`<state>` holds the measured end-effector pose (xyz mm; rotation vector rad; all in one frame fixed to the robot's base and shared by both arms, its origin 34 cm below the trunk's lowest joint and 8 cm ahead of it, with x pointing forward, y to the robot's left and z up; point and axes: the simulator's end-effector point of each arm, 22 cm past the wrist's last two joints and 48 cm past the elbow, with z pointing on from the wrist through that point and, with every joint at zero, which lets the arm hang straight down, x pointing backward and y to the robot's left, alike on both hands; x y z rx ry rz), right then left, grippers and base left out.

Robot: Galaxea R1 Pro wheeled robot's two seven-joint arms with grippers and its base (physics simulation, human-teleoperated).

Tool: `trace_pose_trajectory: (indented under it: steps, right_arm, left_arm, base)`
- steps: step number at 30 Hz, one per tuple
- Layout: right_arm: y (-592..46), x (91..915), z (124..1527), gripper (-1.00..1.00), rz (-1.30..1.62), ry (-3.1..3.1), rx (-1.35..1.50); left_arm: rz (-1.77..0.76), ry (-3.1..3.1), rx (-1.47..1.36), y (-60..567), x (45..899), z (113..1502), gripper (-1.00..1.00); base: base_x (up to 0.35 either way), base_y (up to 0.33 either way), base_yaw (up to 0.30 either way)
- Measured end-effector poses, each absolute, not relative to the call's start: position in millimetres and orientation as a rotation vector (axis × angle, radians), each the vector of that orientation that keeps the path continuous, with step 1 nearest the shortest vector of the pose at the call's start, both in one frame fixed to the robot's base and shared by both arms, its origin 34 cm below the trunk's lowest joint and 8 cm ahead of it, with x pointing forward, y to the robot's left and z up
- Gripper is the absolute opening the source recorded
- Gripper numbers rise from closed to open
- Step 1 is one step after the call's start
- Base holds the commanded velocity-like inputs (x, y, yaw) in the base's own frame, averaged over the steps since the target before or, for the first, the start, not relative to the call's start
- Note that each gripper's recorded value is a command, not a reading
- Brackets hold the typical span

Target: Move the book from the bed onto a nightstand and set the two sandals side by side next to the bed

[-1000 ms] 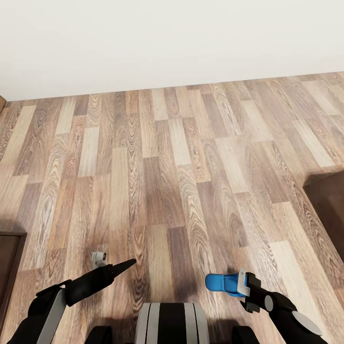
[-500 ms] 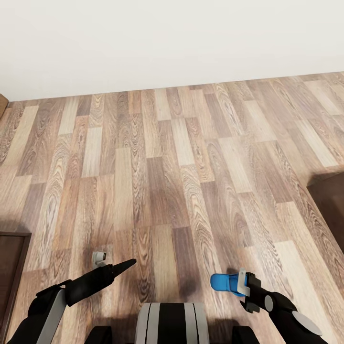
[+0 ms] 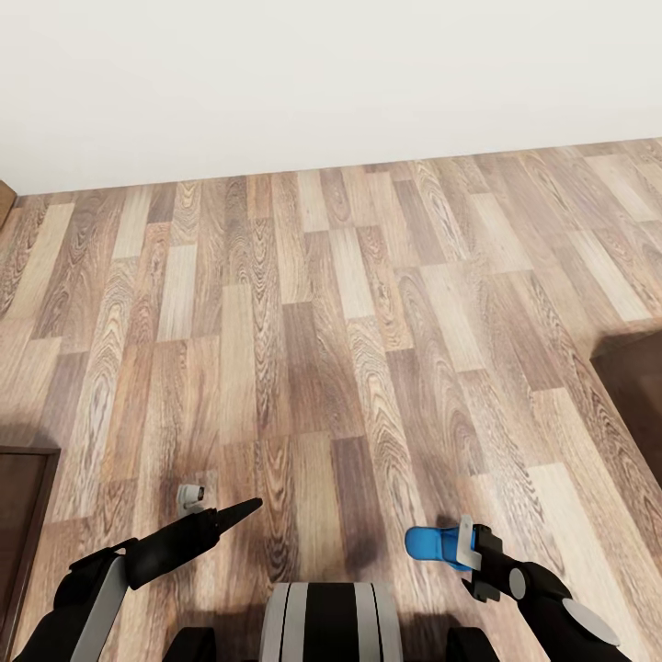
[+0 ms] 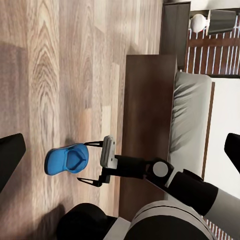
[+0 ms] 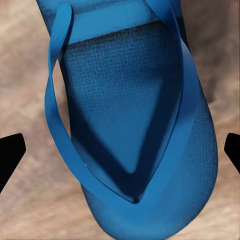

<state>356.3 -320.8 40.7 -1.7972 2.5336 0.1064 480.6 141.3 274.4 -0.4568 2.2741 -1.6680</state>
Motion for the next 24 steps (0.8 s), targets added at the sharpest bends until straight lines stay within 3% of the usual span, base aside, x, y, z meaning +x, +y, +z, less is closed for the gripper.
trace_pose_trajectory:
  steps: [23, 24]
  right_arm:
    - [-320.2, 346.7, 34.7, 1.00, 0.127, 2.548, -1.805]
    - [-320.4, 347.0, 34.7, -1.00, 0.126, 2.547, -1.805]
  left_arm:
    - [-1.669, 2.290, -0.476, 141.4, 476.1, 265.5, 1.00]
    - [-1.669, 2.290, -0.476, 141.4, 476.1, 265.5, 1.00]
  base:
    - [0.000, 0.000, 0.000]
    - [0.000, 0.000, 0.000]
